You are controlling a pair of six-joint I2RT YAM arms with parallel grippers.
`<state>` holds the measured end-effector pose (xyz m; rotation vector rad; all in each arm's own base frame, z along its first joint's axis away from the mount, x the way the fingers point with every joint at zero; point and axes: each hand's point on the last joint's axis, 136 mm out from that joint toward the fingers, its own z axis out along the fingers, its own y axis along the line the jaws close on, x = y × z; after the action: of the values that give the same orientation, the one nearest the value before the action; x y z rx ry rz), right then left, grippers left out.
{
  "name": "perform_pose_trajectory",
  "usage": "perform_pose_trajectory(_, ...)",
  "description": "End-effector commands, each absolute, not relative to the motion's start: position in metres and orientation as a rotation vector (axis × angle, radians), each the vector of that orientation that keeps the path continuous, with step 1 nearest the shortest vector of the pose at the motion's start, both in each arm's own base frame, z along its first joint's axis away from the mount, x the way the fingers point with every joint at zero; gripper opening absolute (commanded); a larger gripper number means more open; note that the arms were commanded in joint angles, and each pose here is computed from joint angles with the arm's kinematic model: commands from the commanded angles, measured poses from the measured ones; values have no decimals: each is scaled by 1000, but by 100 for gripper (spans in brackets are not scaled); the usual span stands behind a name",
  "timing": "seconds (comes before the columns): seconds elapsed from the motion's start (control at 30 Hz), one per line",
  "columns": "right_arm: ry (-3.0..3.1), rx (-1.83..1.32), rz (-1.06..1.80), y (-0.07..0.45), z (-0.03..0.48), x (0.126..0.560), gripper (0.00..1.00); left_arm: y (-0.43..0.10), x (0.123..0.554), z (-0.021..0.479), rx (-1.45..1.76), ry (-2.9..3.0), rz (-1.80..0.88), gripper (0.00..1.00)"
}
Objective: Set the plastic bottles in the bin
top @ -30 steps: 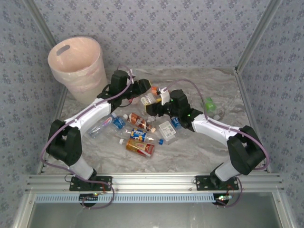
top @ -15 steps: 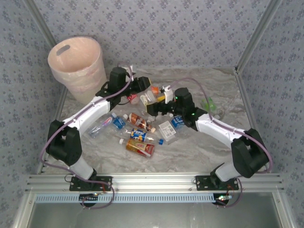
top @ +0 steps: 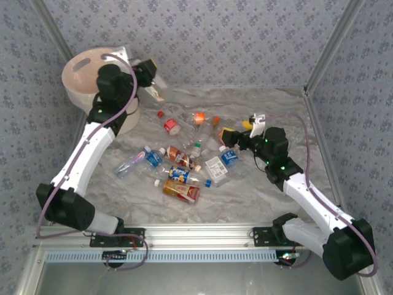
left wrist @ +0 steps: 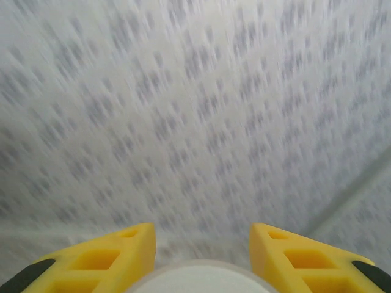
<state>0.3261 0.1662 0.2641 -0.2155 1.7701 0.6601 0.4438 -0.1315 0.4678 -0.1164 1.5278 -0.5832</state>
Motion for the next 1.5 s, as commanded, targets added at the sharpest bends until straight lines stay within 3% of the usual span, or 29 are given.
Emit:
perform_pose_trajectory(0.0, 1751, -110, 603, 145, 266, 329, 100, -78, 429, 537, -186, 1274, -316, 42)
perform_pose_trajectory(0.23, 1752, -84, 590, 139, 264, 329, 100, 2, 459, 540, -366, 1216, -54, 42)
perform_pose_trajectory(0.53, 1760, -74, 586, 137, 263, 328, 100, 69, 529, 470, -528, 1401, 3, 43)
perform_pose_trajectory(0.97, 1831, -6, 522, 125, 247, 330, 100, 35, 579, 372, -557, 1681, -347, 43)
perform_pose_trajectory(1.17, 1853, 12, 510, 122, 241, 330, 100, 34, 590, 330, -611, 1771, -372, 43)
perform_pose_trajectory(1.47, 1894, 65, 471, 112, 232, 333, 100, 37, 596, 289, -703, 1866, -396, 59)
